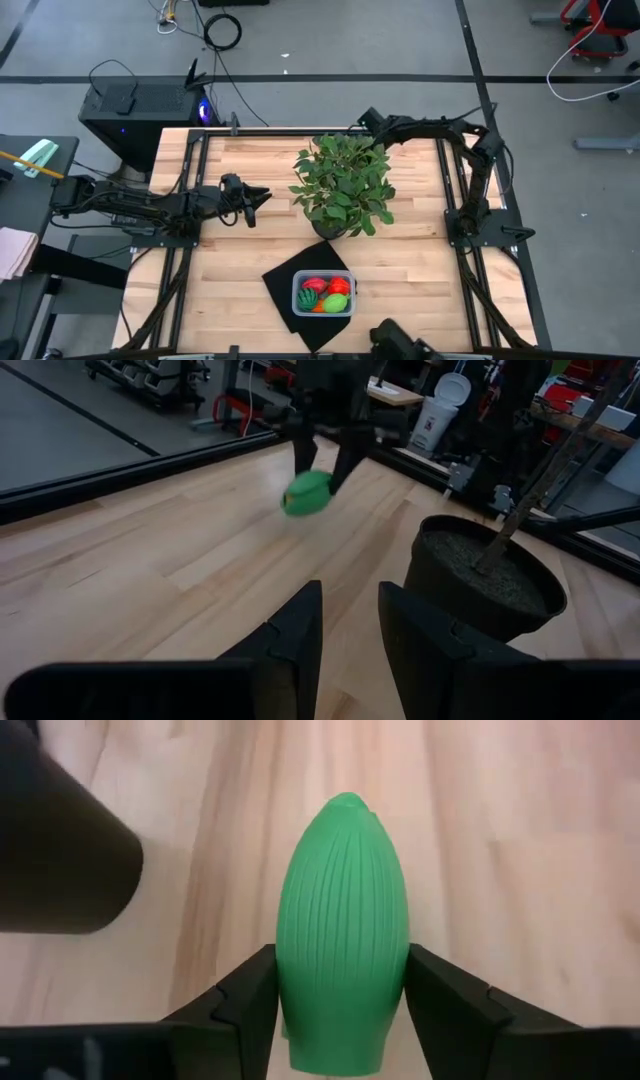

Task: Pick and placing Produce into tupperware
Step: Put the green corn into the transparent bin

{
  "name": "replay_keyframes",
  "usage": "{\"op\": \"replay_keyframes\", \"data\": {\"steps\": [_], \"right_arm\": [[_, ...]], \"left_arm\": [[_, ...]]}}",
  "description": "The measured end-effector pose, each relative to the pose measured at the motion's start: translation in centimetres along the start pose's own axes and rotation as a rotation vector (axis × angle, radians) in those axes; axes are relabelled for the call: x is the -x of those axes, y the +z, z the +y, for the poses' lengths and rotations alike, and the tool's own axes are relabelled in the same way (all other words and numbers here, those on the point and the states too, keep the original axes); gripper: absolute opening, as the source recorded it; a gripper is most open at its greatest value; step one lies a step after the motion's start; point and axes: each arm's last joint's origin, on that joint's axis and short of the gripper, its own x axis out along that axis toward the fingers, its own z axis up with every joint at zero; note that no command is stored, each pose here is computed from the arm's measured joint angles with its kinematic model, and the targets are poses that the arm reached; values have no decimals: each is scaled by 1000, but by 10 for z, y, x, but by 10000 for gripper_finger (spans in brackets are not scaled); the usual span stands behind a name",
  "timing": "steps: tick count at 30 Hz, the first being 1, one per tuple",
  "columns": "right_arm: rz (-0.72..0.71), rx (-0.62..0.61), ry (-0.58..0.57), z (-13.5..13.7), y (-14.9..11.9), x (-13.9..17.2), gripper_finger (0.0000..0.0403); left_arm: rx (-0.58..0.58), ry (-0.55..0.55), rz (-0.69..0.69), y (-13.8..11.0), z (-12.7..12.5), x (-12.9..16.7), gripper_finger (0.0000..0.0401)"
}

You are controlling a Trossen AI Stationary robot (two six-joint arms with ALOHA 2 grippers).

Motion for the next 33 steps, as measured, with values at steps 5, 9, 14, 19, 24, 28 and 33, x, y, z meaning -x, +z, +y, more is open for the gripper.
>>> {"op": "replay_keyframes", "data": {"steps": [5, 9, 14, 19, 24, 28, 33], "right_arm": [[16, -110, -80, -1, -4, 37, 197], [41, -195, -135, 9, -6, 68, 194], [116, -296, -220, 35, -10, 104, 195], [162, -368, -320, 73, -13, 141, 194], [89, -431, -363, 116, -18, 177, 194], [-37, -451, -412, 149, -22, 203, 195], [-183, -440, -473, 183, -21, 236, 194]], "left_arm": [[-1, 0, 1, 0, 0, 0, 107], [-22, 0, 0, 0, 0, 0, 107], [-28, 0, 0, 0, 0, 0, 107], [-36, -1, -2, 0, 0, 0, 107], [-35, -3, -7, 1, 0, 0, 107], [-31, -7, -17, 2, -1, 0, 107], [-29, -9, -21, 2, -1, 0, 107]]}}
